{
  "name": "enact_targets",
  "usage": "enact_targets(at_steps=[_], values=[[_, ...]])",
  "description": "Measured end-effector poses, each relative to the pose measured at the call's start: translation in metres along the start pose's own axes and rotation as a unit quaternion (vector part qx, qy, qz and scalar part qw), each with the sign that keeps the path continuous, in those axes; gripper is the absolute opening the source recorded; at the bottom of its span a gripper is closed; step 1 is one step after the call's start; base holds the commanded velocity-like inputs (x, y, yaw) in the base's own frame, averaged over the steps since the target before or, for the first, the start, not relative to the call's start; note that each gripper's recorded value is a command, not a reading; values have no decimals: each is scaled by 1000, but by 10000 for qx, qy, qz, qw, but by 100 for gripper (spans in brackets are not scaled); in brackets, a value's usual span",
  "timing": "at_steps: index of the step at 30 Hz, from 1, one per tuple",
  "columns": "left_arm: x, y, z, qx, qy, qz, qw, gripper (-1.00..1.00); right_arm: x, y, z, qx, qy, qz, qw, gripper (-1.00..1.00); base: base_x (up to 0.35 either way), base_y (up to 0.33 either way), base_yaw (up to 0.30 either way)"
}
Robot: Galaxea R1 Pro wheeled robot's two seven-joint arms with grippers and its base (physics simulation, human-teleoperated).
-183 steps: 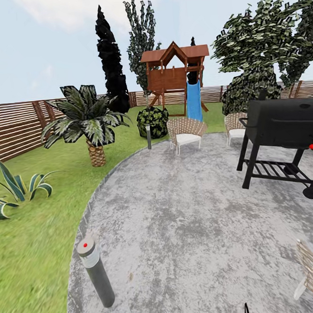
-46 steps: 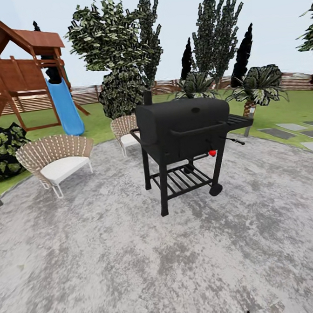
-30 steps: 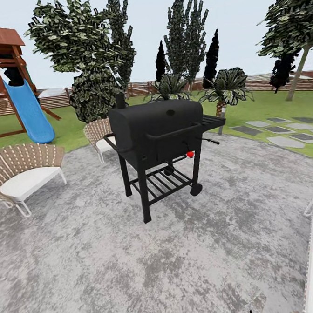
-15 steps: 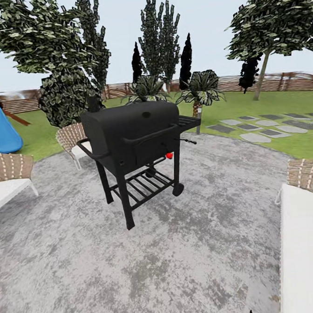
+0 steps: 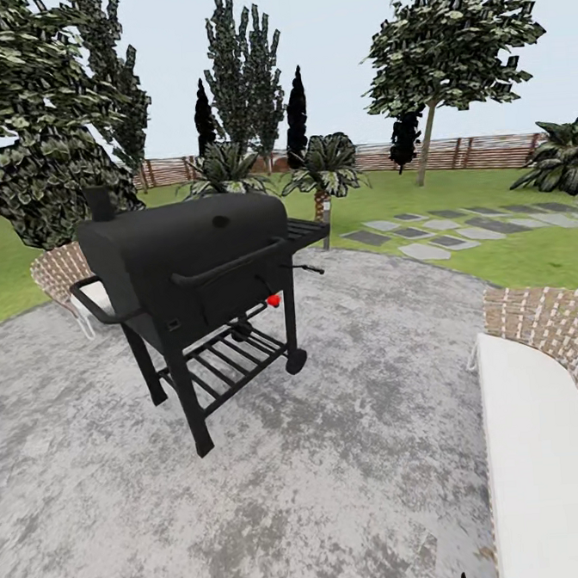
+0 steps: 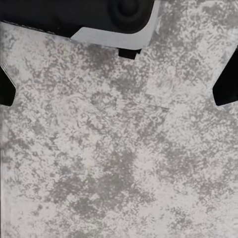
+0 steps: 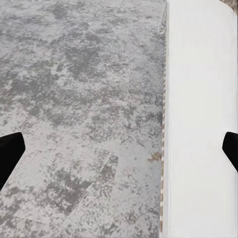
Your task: Take the three Easter eggs out of the wicker basket on the lawn in the garden, then place them on the lawn next to a single tree (choose any tree) so that all three eggs are next to the same tree and none are left in the basket.
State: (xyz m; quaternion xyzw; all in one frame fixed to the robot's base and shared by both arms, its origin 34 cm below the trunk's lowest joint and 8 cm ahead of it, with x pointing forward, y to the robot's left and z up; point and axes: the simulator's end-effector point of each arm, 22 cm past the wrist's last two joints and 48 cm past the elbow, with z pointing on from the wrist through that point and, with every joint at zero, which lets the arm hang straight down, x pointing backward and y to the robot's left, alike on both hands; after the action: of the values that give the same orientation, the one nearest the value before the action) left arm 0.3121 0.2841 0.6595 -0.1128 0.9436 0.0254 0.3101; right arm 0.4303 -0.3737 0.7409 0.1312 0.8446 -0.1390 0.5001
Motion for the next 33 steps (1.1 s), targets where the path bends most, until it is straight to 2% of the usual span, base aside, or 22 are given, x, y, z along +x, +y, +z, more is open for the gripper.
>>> enact_targets(at_steps=[5,20,26,30,33], values=[[0,0,0,0,-4,-1,10000,100,0,0,0,-2,2,0,10000,100,99,31,-300],[-1,0,0,1,-10,-1,10000,100,-1,-5,1,31,-4,-15,10000,100,265,195,-300],[0,-1,0,1,-3,-7,10000,100,-1,-7,1,55,-6,-11,10000,100,313,-24,-300],[0,-1,0,1,-1,-9,10000,100,0,-16,2,269,18,199,9994,100,163,-66,-300],[0,-1,0,-2,-7,-12,10000,100,0,-21,2,335,21,243,9991,100,45,-20,-300]])
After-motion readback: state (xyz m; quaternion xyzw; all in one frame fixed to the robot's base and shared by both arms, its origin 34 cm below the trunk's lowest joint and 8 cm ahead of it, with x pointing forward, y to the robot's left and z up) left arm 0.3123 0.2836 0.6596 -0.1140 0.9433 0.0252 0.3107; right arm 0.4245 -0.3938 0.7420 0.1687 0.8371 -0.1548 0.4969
